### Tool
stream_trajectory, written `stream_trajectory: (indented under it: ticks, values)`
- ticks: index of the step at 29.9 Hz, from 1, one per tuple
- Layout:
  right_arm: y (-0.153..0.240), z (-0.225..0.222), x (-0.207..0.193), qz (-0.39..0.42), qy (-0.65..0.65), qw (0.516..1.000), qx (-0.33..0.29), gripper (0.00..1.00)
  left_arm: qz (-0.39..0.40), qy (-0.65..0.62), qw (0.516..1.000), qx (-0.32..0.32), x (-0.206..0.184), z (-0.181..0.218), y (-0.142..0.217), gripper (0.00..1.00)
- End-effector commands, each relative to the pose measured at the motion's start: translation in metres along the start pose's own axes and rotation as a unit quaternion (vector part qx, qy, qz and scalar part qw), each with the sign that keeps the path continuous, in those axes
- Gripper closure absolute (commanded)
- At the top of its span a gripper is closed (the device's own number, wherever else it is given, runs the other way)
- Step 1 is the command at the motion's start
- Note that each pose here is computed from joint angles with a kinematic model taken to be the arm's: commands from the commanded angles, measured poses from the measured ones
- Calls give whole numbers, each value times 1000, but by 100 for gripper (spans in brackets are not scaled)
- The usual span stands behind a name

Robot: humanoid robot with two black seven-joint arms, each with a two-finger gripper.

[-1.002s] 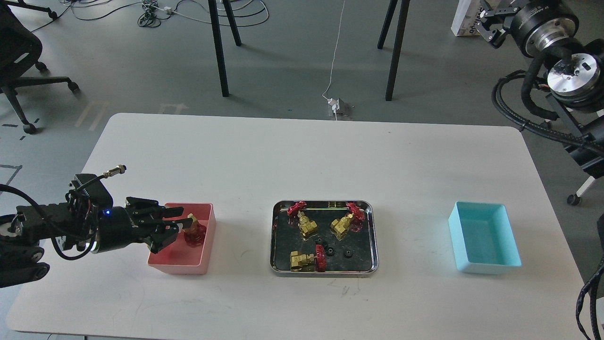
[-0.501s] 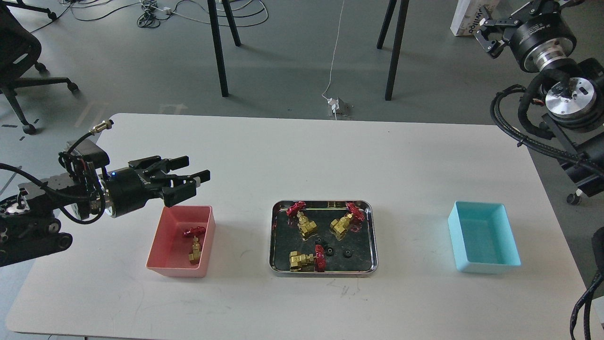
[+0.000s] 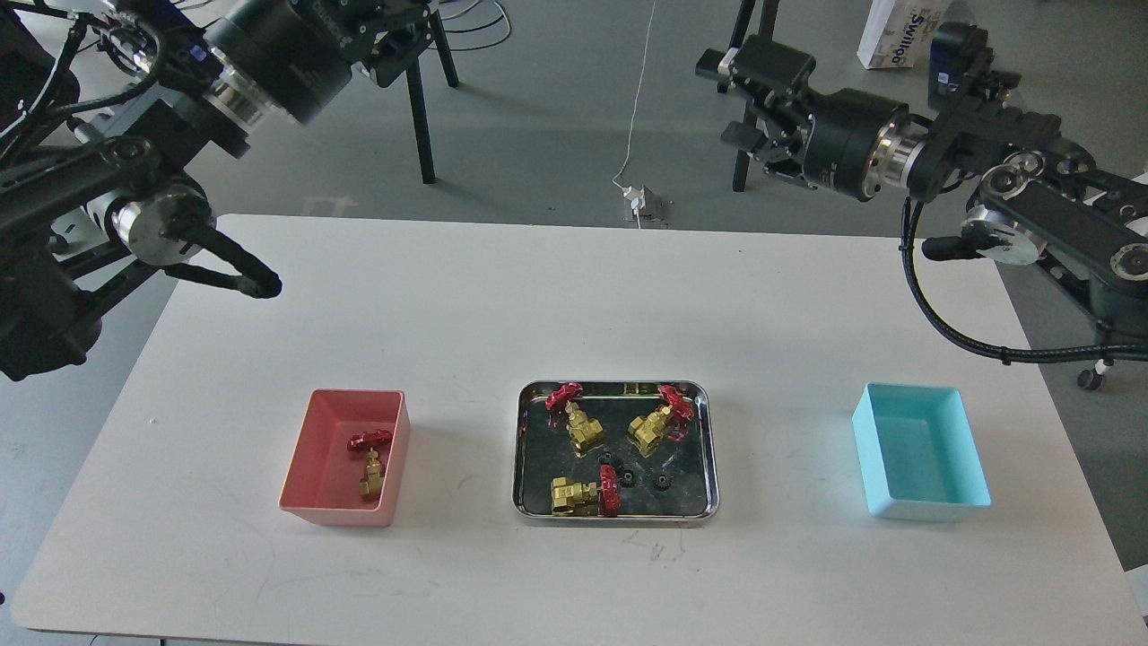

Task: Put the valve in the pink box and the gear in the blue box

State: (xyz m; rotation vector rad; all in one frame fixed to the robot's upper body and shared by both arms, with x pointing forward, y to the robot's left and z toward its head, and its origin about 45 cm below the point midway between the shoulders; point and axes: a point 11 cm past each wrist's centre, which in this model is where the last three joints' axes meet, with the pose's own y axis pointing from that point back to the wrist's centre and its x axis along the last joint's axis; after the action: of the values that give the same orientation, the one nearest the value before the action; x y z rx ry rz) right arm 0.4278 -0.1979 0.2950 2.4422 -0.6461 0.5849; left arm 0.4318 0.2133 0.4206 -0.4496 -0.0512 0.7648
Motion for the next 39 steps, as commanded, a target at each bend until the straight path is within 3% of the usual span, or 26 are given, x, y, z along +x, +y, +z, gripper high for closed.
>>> stream_trajectory:
  ticks: [1,6,12,16,20,29,39]
  values:
    - [8,16,-63,-163,120,977,-70,0,-22,73,996,-37,-2,2,-11,1]
    - [22,41,-99,-297,287,898,-150,0,-16,97,995,-26,-6,-26,-17,1]
    - [5,54,-144,-384,373,830,-159,3,-5,119,993,-13,-9,-51,-6,1]
    - [-11,56,-167,-417,395,803,-157,21,-1,126,992,-10,-8,-57,-1,1]
    - [-33,61,-165,-412,415,793,-172,33,2,132,991,-8,-7,-60,4,1]
    - [-68,54,-187,-414,434,784,-156,36,5,135,991,-6,-7,-64,6,1]
    - [-69,63,-189,-412,429,787,-163,38,9,137,990,-3,-6,-67,10,1]
